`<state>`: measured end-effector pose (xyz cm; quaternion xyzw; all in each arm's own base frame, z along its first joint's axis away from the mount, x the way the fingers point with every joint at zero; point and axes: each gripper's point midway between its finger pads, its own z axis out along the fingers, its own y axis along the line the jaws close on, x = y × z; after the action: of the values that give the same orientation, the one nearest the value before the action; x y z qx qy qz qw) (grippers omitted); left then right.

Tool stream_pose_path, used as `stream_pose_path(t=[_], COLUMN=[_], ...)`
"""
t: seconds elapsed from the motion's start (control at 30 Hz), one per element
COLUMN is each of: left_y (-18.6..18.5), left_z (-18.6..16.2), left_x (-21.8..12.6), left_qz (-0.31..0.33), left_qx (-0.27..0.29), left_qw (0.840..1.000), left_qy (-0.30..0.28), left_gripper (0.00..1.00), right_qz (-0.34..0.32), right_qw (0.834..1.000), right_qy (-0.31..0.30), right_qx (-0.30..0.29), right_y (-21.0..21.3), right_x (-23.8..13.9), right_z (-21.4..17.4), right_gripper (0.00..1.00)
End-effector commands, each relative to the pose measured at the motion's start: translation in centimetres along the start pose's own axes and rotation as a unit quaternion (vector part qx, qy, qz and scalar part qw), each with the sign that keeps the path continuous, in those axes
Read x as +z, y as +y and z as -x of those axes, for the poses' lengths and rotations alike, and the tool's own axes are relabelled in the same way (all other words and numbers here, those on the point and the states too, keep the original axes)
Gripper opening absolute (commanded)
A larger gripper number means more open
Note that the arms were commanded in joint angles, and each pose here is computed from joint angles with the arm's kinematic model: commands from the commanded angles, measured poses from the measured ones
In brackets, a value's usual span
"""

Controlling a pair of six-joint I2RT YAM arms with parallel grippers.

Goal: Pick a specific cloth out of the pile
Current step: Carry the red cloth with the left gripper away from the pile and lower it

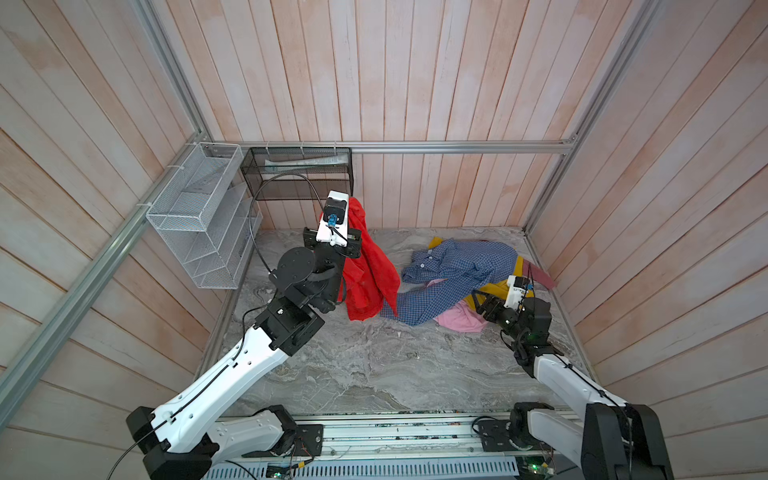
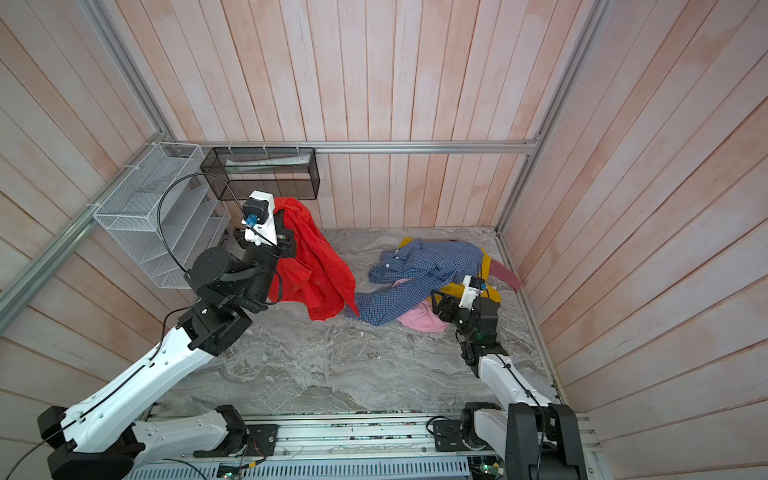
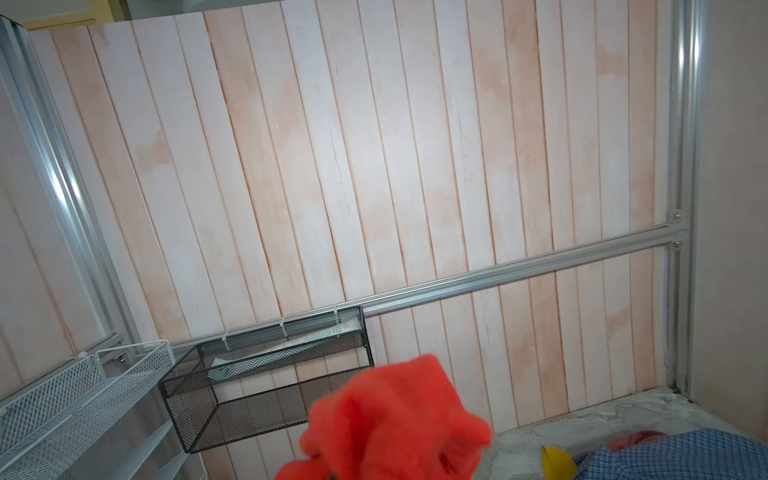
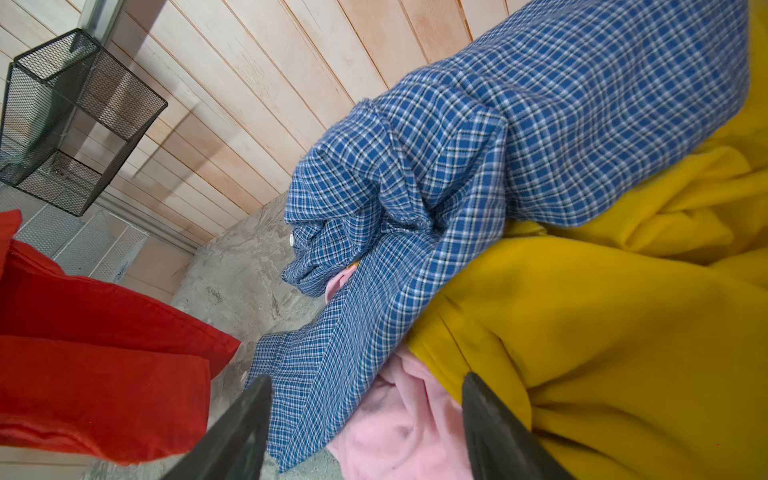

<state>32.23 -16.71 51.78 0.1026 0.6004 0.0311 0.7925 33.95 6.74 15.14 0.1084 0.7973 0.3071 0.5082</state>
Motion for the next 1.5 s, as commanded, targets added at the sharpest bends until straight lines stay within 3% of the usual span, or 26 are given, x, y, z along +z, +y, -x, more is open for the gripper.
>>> stream_pose_path(t=[0.0,0.3,0.53,0.83,1.13,1.33,1.47], left_y=[2.3,5.6,7.1,1.9,-1.3,-2.4,-2.7], left_z=[-1.1,-11.4,-15.8,-22.0,-29.1,-32.3,-35.8], left_x=[0.9,2.5,1.5,0.8,-0.3,-1.8,-3.5], left_qz=[0.036,0.079,0.105,0.042,0.012,0.003,0.009], left_qx=[-0.008,-0.012,0.012,0.016,-0.014,-0.070,-0.084], left_qw=[0.999,0.984,0.971,0.958,0.931,0.912,0.887], left_qy=[0.022,0.159,0.213,0.282,0.365,0.404,0.454], left_gripper=[0.00,0.00,0.00,0.00,0.00,0.00,0.00], right_qz=[-0.005,-0.007,-0.010,-0.003,-0.009,-0.011,-0.009], right_qw=[1.000,1.000,1.000,1.000,1.000,1.000,1.000], right_qy=[-0.005,-0.007,-0.009,0.002,-0.002,-0.003,-0.002], right_qx=[-0.004,-0.007,-0.001,0.001,-0.003,-0.004,-0.003], right_y=[0.0,0.1,-0.2,0.0,-0.1,-0.2,-0.1], right_x=[-0.2,-0.5,-0.5,-0.2,-0.6,-0.8,-0.7], right_z=[0.3,0.5,0.3,0.1,0.1,0.0,-0.1], right_gripper=[0.73,0.73,0.73,0.73,0.73,0.73,0.73])
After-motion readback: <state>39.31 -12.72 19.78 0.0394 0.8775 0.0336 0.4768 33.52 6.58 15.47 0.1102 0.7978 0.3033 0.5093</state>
